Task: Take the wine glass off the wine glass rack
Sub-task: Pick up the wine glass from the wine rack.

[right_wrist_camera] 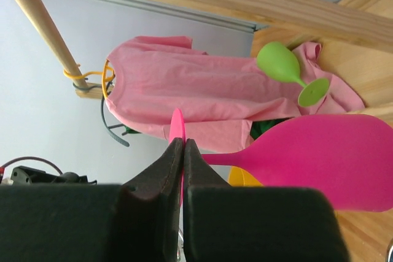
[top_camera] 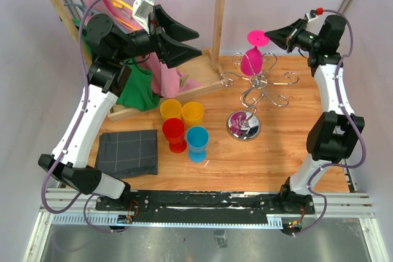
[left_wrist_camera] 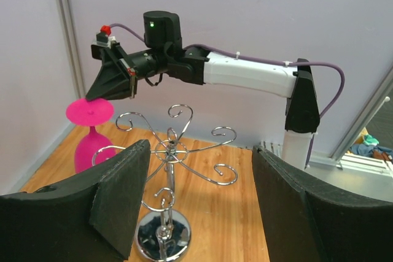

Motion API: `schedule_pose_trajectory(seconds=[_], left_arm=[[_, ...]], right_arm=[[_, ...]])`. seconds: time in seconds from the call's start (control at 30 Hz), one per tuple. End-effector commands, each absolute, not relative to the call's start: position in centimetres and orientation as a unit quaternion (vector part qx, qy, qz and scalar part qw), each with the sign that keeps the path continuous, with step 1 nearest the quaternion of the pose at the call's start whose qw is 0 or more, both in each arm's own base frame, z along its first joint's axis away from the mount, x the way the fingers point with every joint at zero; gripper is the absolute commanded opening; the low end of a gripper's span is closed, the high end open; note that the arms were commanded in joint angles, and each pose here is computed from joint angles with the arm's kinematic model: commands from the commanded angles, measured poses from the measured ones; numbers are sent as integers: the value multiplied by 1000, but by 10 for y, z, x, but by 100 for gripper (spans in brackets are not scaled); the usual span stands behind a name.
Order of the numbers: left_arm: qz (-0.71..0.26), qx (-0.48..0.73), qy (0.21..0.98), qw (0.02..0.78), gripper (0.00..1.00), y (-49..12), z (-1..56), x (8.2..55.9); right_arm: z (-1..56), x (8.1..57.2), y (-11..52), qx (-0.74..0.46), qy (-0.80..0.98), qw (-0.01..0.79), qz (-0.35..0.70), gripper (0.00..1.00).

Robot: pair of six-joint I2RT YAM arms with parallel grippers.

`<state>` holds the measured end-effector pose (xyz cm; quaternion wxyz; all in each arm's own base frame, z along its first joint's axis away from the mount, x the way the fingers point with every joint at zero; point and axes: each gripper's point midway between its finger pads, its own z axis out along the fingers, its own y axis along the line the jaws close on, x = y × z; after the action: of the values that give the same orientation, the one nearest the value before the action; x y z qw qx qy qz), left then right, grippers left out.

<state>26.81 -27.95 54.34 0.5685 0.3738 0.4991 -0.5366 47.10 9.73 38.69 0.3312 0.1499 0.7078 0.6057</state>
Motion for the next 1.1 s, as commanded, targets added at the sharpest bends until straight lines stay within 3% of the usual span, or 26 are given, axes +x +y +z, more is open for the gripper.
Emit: schedule_pose_trajectory(seconds=[0.0,0.2,0.37,0.73,1.07], left_arm=[[-533,387,482,577,72,-277,552,253],[-532,386,485,577,72,-277,550,254],[-533,384,488,575,73,-277,546,256],[-542,387,484,568,73,-281,541,258],[-561,389,478,553,80,-283,541,254]], right_arm=[[424,483,101,124,682,378,613,1],[465,495,62,153,622,451,622,1],[523,473,48,132,562,483,658,1],[621,368,79,23,507,492,708,1],[625,276,126,-26,502,460,732,1]])
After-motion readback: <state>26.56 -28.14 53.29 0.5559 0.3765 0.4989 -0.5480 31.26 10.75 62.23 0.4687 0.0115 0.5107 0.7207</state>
